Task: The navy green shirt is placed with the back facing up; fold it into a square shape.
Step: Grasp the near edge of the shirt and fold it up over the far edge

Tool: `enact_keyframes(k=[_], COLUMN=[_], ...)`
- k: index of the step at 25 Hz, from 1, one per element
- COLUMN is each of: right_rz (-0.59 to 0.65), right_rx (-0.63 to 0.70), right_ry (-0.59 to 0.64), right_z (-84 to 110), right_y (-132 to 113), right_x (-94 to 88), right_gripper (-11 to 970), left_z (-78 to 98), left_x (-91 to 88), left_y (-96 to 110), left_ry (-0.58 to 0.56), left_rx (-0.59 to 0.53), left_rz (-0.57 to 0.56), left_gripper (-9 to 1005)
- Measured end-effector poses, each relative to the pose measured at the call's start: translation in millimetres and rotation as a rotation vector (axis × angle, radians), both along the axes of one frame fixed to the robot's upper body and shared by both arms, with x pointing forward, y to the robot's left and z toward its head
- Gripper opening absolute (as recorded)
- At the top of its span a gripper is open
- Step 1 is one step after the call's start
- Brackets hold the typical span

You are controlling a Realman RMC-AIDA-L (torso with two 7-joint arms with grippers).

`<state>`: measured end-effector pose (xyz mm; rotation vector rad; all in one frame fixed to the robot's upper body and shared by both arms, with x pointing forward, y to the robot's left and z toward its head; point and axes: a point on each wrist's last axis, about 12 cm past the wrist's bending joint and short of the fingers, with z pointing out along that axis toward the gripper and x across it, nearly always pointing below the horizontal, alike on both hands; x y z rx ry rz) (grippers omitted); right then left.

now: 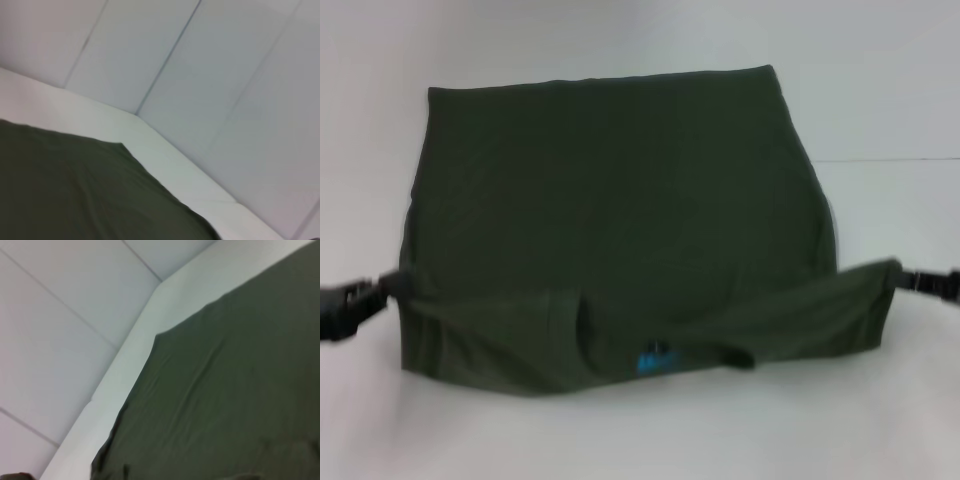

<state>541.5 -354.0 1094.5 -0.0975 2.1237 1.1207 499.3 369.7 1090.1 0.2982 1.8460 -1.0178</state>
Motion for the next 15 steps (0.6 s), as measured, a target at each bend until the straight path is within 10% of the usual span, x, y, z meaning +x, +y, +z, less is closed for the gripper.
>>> enact_keyframes(k=[15], right_rz=[-0.085], right_rx=[-0.107], right_ry=[-0.085], right_z=[41.6], right_y=[28], right_x=[88.0], right_gripper=[26], left_z=[32.8], left_x=[97.2], left_y=[-8], left_ry=[-0.048], left_rx=[0.125], left_rz=[0.189], left_gripper=[41])
